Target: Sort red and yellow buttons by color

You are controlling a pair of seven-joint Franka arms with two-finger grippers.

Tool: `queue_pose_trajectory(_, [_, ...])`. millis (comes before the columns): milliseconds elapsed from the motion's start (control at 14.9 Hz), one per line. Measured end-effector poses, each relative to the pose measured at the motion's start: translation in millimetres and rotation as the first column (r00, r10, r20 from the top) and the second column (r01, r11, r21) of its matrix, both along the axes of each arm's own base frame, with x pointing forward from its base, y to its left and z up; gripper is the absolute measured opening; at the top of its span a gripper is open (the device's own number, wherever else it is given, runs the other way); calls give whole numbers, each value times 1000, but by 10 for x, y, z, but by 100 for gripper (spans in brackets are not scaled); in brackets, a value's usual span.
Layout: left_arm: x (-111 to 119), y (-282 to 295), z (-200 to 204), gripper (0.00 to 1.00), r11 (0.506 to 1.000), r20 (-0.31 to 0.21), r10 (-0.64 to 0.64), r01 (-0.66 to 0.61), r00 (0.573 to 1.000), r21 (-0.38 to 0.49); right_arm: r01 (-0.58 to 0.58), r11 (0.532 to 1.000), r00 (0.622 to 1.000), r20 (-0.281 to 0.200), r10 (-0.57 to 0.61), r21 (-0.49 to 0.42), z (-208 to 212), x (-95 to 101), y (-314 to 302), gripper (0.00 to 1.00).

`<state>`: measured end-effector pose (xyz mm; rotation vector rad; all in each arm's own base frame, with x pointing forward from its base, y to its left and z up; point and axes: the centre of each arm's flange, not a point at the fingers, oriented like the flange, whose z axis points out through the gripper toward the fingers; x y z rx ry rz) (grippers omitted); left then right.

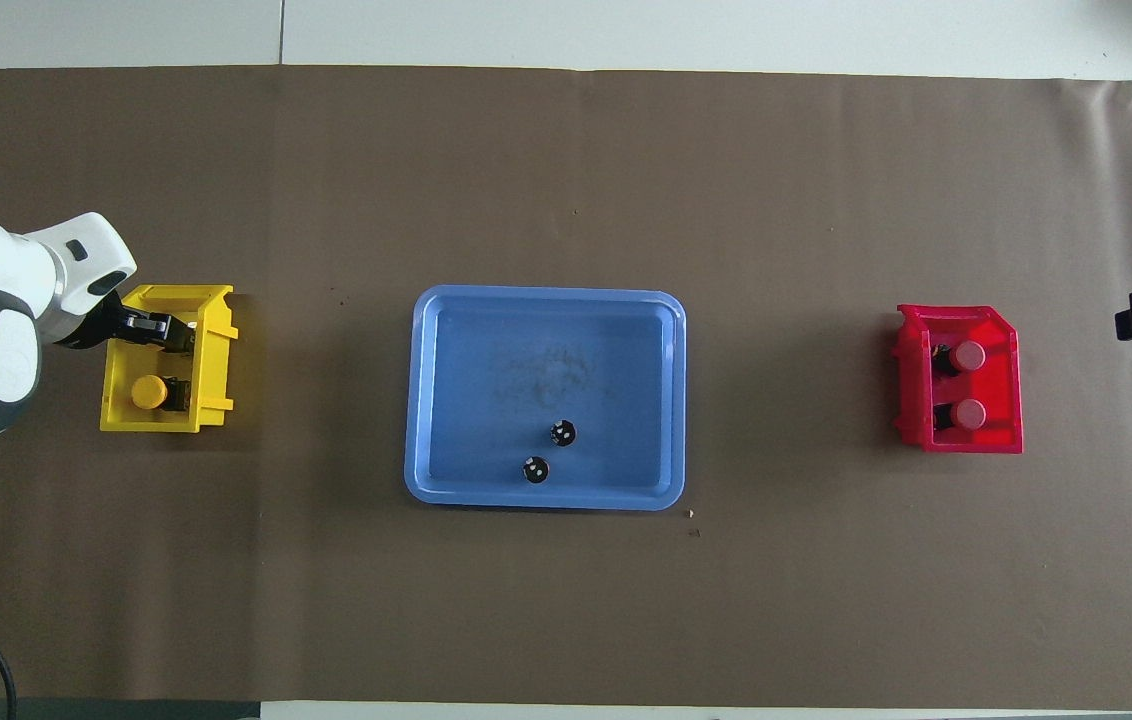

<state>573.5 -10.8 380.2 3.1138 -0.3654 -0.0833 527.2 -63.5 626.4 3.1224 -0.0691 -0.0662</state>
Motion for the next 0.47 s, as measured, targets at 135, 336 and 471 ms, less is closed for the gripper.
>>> queue_pose_trajectory(135, [90, -42, 375, 75, 1000, -11, -7, 7, 1000, 1, -1, 1000, 1000, 0, 1, 0, 1, 0, 7, 100])
queue_pose_trajectory(336, [173, -151, 952, 100, 1000, 8, -24, 24, 1000, 2, 0, 1000, 1000, 1, 0, 0, 3, 0, 1, 100])
queue_pose_trajectory(471, [192, -192, 1355, 100, 1000, 27, -24, 24, 999, 0, 0, 1000, 1000, 1, 0, 0, 4, 1, 2, 100])
